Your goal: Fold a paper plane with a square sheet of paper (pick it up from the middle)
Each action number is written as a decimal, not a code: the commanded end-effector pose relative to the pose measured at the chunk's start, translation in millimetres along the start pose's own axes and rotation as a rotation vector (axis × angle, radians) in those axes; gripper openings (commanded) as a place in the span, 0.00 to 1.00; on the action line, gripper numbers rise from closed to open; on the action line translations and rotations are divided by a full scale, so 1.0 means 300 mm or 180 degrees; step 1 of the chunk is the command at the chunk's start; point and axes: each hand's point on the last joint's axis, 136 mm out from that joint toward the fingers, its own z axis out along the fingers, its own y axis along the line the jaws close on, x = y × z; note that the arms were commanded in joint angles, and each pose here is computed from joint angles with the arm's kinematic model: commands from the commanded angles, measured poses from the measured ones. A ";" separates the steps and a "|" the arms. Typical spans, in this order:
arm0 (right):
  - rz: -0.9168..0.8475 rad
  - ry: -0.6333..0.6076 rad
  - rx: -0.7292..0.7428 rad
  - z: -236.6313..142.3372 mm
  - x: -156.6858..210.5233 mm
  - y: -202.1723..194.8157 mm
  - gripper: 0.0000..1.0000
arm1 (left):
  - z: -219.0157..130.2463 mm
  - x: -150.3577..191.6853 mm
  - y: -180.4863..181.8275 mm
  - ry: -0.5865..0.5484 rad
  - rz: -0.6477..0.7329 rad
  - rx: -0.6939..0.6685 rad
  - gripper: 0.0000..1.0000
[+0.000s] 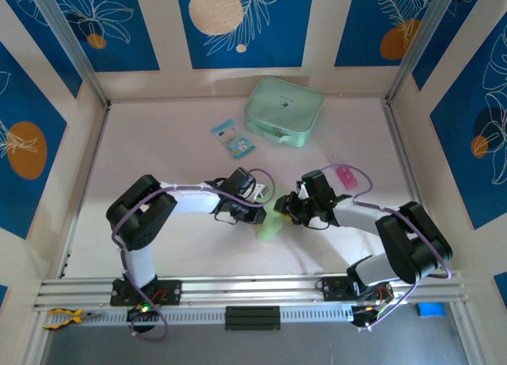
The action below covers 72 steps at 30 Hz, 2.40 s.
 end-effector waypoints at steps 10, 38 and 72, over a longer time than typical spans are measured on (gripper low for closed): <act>0.0077 0.0029 -0.0057 0.012 0.014 -0.051 0.33 | 0.006 0.022 0.021 0.0092 -0.0104 -0.0044 0.09; -0.0040 -0.0057 -0.0141 0.037 -0.016 -0.065 0.24 | 0.003 0.008 0.020 0.0008 -0.0089 -0.0040 0.08; -0.0443 -0.0279 -0.0272 -0.030 -0.039 -0.026 0.09 | -0.123 -0.081 -0.038 -0.0526 0.0013 0.0013 0.23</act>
